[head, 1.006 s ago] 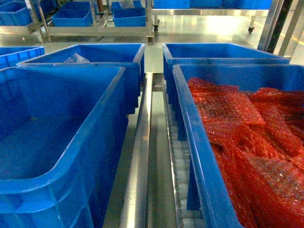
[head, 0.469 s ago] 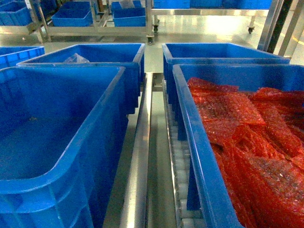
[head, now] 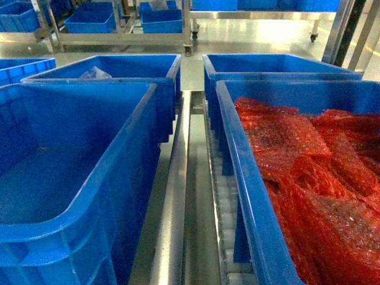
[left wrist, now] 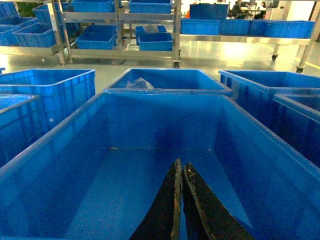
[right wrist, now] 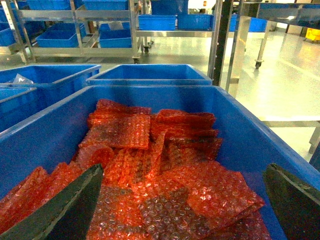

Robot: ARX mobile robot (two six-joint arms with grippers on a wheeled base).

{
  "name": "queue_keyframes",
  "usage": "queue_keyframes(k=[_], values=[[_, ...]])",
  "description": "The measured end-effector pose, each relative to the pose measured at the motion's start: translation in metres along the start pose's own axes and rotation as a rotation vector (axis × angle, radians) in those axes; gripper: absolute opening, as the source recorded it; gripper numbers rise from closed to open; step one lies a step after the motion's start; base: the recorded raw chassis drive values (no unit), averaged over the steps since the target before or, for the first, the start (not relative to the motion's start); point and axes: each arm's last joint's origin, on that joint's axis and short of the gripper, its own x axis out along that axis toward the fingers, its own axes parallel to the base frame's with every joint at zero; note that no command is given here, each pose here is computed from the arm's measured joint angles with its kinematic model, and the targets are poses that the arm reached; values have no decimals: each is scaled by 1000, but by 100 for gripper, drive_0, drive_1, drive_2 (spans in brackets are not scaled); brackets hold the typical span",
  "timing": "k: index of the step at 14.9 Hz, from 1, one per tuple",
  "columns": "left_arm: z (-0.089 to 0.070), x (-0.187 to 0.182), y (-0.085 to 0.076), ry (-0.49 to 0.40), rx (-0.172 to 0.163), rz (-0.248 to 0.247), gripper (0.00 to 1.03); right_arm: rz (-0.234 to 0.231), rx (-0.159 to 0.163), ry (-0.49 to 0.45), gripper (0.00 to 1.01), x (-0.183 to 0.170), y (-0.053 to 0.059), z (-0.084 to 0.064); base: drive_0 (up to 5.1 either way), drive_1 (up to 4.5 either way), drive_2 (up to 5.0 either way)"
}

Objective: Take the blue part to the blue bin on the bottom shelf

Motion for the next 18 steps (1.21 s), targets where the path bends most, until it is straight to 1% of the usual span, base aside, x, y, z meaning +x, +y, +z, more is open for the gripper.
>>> queue_keyframes(k=[1, 2, 4, 5, 7, 8, 10, 11, 12, 14, 15, 16, 18], values=[[-1, -1, 0, 10, 0, 0, 2, 0, 0, 0, 98, 0, 0, 0, 0, 0, 0], [-5, -6, 0, 49, 0, 0, 2, 0, 0, 0, 98, 0, 0, 0, 0, 0, 0], [-1, -10, 0, 6, 0, 3, 2, 1, 0, -3, 98, 0, 0, 0, 0, 0, 0], [-4, -10, 0, 23, 0, 1, 2, 0, 0, -1, 98, 0, 0, 0, 0, 0, 0], [-3, -10, 0, 14, 0, 1, 2, 0, 0, 0, 98, 0, 0, 0, 0, 0, 0], [-3, -10, 0, 16, 0, 0, 4, 0, 0, 0, 98, 0, 0, 0, 0, 0, 0], [-3, -10, 0, 16, 0, 0, 25, 0, 0, 0, 98, 0, 0, 0, 0, 0, 0], [-3, -10, 0, 16, 0, 0, 41, 0, 0, 0, 98, 0, 0, 0, 0, 0, 0], [-3, -10, 0, 16, 0, 0, 52, 0, 0, 0, 98, 0, 0, 0, 0, 0, 0], [-3, -10, 0, 16, 0, 0, 84, 0, 0, 0, 98, 0, 0, 0, 0, 0, 0], [-3, -10, 0, 16, 0, 0, 95, 0, 0, 0, 98, 0, 0, 0, 0, 0, 0], [-3, -10, 0, 16, 1, 0, 100, 0, 0, 0, 98, 0, 0, 0, 0, 0, 0], [-3, -10, 0, 16, 0, 0, 97, 0, 0, 0, 98, 0, 0, 0, 0, 0, 0]])
